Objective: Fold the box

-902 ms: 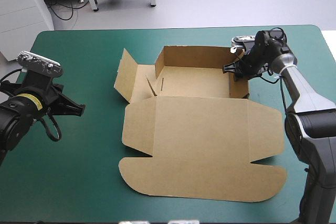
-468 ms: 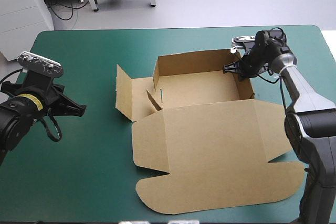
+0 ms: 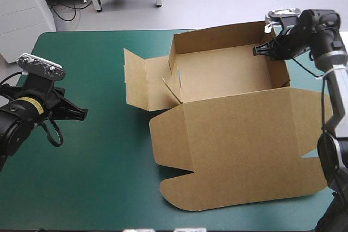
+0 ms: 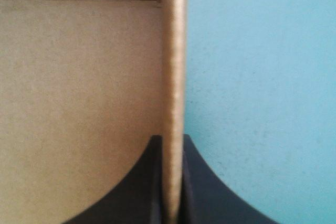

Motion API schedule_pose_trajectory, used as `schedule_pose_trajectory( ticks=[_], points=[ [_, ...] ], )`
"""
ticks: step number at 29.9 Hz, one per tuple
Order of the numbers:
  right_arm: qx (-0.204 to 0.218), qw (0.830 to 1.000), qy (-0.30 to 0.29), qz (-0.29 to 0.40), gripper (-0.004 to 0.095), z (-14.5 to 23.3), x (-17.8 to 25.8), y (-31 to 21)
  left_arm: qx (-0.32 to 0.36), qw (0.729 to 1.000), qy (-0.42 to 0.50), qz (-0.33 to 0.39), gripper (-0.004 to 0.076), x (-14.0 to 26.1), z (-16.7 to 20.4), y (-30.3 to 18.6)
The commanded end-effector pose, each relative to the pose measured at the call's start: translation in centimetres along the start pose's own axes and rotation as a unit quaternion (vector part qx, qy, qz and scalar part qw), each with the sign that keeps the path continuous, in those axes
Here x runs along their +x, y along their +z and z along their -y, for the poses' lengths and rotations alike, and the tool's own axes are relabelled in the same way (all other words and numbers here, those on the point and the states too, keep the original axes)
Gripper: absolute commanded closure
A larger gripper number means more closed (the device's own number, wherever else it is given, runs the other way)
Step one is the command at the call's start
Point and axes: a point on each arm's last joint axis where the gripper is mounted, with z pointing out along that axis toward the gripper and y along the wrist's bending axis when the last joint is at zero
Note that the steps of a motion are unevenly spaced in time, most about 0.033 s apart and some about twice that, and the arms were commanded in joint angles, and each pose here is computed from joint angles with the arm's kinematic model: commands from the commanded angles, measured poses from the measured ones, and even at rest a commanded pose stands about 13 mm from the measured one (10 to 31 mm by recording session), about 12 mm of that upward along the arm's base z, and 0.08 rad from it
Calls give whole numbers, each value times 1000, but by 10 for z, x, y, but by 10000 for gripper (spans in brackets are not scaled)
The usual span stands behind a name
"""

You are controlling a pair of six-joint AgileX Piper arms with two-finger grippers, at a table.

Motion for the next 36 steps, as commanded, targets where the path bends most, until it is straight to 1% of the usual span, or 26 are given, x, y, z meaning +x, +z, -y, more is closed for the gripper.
schedule_pose_trajectory(
  ticks=[1,9,19,21,26,29,34,35,36],
  points=[
    [3,997,-16,74,931,3,3,-72,-17,999,-2,42,730,-8,-6,-9],
    [20,988,-31,150,931,0,22,-149,-27,999,4,43,730,-8,-8,-9],
    [37,973,-50,222,931,-12,49,-216,-25,1000,11,11,730,7,0,11],
    [39,971,-51,232,931,-14,54,-225,-24,1000,7,16,730,10,2,17],
    [42,966,-53,250,931,-17,63,-241,-27,998,-14,54,730,16,7,35],
    [43,964,-54,258,931,-18,66,-247,-21,996,-48,76,730,18,7,45],
    [42,962,-54,262,931,-20,69,-251,7,990,-107,93,729,16,1,61],
    [41,962,-54,264,931,-20,70,-252,23,988,-122,92,729,16,0,65],
    [41,962,-54,264,931,-20,70,-252,30,988,-120,89,728,16,-2,69]
  ],
)
